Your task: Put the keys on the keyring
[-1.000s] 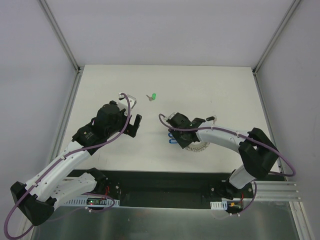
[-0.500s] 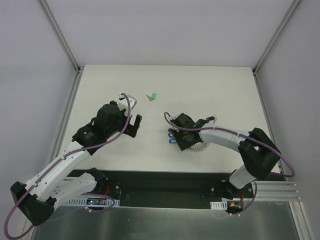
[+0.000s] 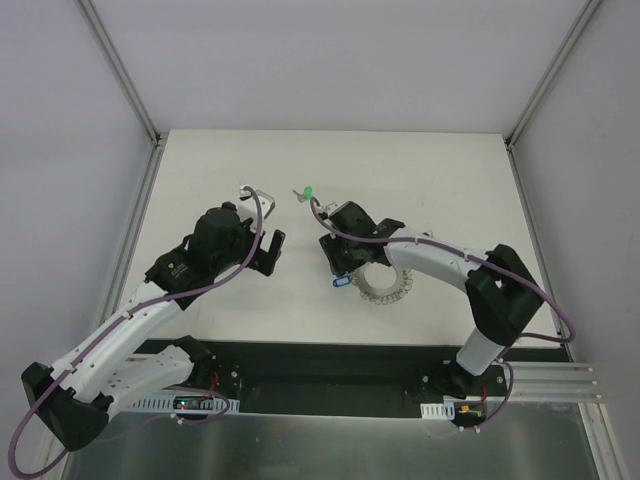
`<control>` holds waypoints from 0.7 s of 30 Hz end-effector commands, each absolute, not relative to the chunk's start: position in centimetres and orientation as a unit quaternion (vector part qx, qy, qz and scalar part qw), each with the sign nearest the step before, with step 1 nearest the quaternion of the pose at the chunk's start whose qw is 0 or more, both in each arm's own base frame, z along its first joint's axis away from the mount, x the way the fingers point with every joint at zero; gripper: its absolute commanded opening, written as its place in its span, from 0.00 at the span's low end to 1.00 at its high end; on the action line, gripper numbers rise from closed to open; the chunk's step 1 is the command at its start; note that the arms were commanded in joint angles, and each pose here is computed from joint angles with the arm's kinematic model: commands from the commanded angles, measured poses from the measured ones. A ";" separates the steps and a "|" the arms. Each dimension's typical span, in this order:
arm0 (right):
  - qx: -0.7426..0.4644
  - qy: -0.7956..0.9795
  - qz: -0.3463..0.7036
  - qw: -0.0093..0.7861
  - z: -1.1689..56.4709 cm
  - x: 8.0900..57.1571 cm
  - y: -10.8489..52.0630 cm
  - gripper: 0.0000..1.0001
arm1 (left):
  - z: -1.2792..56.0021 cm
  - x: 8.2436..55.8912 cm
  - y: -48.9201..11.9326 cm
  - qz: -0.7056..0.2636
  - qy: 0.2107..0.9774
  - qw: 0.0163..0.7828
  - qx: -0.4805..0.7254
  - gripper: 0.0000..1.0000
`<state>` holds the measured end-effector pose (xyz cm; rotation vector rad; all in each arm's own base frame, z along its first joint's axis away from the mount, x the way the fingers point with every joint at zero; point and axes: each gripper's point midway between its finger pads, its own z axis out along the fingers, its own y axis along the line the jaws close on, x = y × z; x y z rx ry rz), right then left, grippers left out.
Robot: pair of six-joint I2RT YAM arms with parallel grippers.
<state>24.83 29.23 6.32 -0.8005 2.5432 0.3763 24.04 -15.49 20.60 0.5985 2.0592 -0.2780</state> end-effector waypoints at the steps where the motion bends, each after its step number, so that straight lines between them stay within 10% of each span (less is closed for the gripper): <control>1: -0.262 0.912 0.122 0.290 10.4 27.2 27.3 0.47 | 20.7 24.4 -16.1 -0.128 0.842 0.465 0.242 0.96; 12: -0.043 0.912 0.053 0.403 13.2 28.1 13.2 0.48 | 19.1 24.7 -25.4 -0.207 0.866 0.407 0.201 0.90; 21: 0.070 0.859 0.055 0.504 14.1 27.6 8.5 0.55 | 13.1 23.9 -34.6 -0.195 0.791 0.357 0.457 0.69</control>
